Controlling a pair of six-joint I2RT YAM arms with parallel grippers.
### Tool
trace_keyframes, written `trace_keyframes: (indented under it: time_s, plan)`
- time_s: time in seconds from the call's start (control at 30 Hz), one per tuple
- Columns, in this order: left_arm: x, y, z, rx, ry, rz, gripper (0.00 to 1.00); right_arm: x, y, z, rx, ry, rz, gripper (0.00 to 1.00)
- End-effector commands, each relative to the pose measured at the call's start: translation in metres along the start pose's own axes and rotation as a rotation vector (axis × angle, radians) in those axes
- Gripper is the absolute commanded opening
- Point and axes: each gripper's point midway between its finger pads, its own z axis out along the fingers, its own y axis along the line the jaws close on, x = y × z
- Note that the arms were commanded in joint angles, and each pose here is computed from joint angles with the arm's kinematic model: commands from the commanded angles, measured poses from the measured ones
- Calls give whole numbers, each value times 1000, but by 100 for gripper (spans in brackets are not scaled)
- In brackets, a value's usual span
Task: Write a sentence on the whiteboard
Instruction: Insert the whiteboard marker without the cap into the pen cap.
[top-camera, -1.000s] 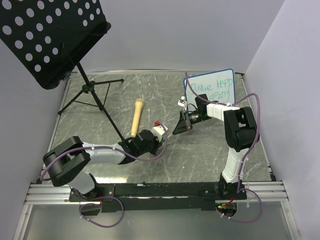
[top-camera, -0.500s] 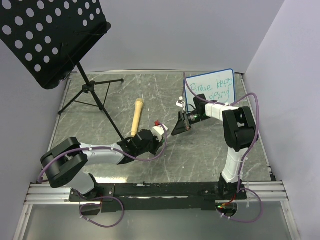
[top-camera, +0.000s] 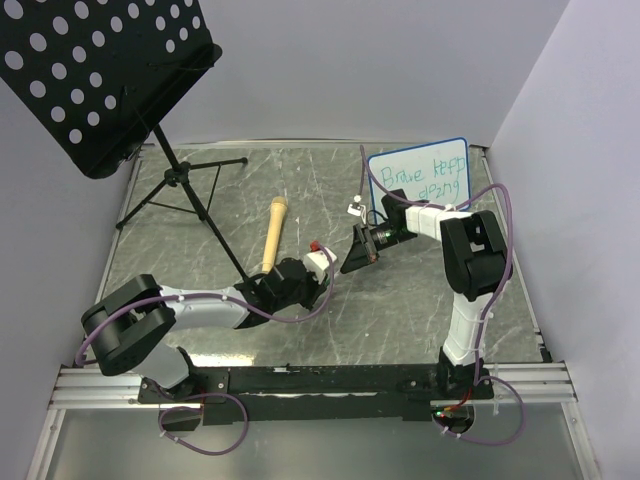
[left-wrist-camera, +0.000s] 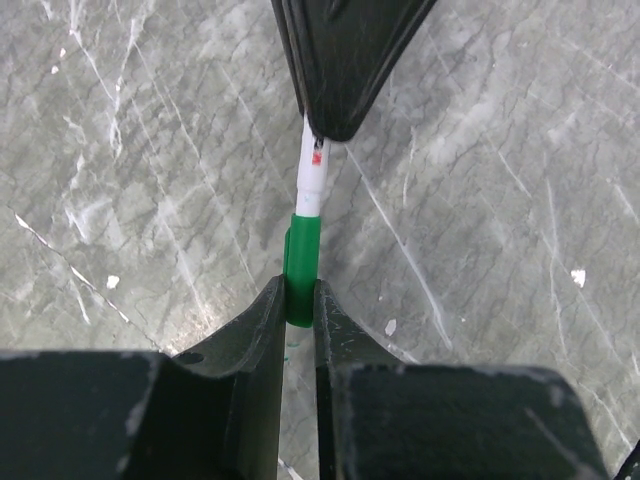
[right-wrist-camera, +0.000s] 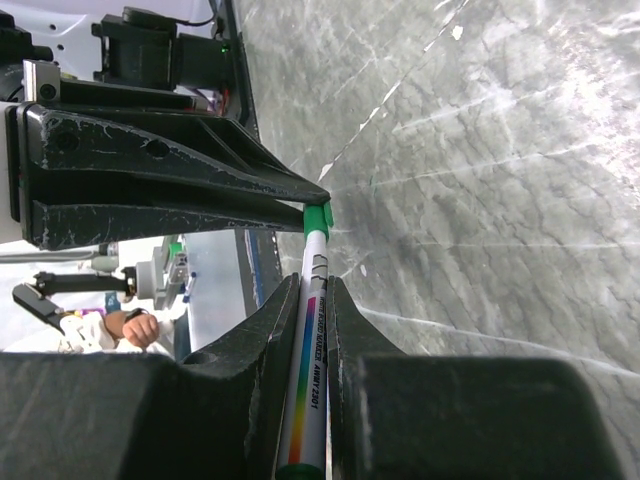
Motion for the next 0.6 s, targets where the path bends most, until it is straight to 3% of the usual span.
trace_keyframes:
  time_s: [0.0,0.57]
  plan:
    - [-59,-12,5,35,-160,-21,11,-8,16,6,-56,4,-49,0]
    - [-103,-19,20,52,-260,-25,5,-6,20,10,-62,13,-60,0]
